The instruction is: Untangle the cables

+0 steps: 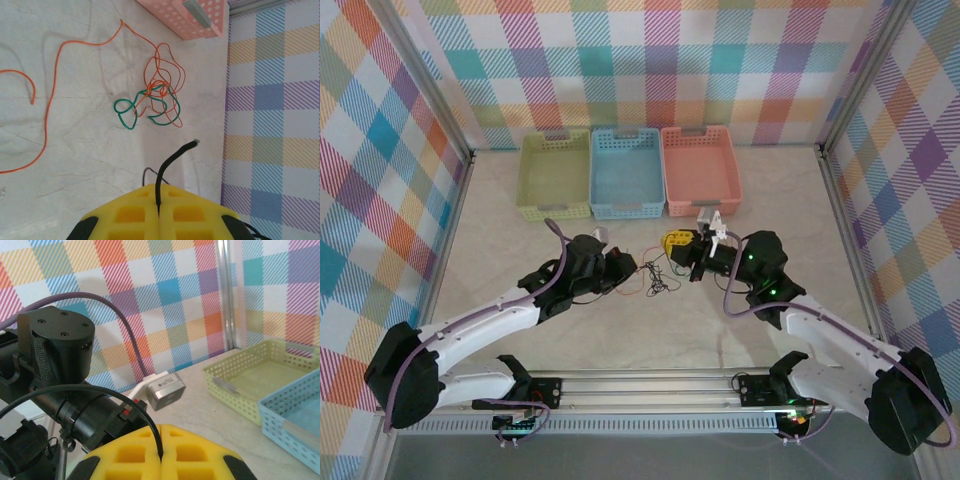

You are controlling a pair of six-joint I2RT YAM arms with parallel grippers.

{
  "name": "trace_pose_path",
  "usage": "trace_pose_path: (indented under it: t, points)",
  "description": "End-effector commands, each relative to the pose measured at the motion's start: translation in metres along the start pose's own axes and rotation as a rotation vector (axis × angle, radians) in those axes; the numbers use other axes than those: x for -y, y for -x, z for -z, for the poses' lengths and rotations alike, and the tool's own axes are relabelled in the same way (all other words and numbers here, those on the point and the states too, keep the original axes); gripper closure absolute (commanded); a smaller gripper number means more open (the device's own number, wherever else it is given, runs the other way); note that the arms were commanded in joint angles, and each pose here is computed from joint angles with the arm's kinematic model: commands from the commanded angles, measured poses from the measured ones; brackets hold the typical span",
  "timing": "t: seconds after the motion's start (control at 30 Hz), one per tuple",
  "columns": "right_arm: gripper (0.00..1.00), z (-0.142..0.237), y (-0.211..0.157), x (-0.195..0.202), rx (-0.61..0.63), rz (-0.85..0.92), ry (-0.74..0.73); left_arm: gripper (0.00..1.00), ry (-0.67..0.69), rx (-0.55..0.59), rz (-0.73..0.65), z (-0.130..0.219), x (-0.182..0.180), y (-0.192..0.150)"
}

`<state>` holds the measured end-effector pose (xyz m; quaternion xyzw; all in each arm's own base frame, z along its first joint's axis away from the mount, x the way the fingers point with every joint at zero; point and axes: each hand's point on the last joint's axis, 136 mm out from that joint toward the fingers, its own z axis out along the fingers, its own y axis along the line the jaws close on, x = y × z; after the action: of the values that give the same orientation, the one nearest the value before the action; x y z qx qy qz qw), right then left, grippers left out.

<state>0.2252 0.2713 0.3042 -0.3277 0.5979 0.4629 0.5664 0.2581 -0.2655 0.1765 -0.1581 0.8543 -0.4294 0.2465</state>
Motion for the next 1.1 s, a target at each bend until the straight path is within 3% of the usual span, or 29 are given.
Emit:
trace_pose_path:
  t: [0.0, 0.27, 0.53, 1.07]
  points:
    - [1.00, 0.013, 0.014, 0.008, 0.060, 0.058, -0.090, 1.00, 0.076, 0.047, -0.046, 0.011, -0.025, 0.014]
    - [1.00, 0.054, 0.040, 0.029, 0.186, 0.110, -0.315, 1.00, 0.132, 0.128, -0.029, 0.051, -0.058, 0.039]
    - [1.00, 0.083, 0.042, 0.063, 0.225, 0.076, -0.538, 1.00, 0.165, 0.213, 0.002, 0.102, -0.078, 0.061]
    - [1.00, 0.184, -0.017, 0.171, 0.218, -0.268, -1.150, 1.00, 0.307, 0.447, -0.078, 0.194, -0.071, 0.099]
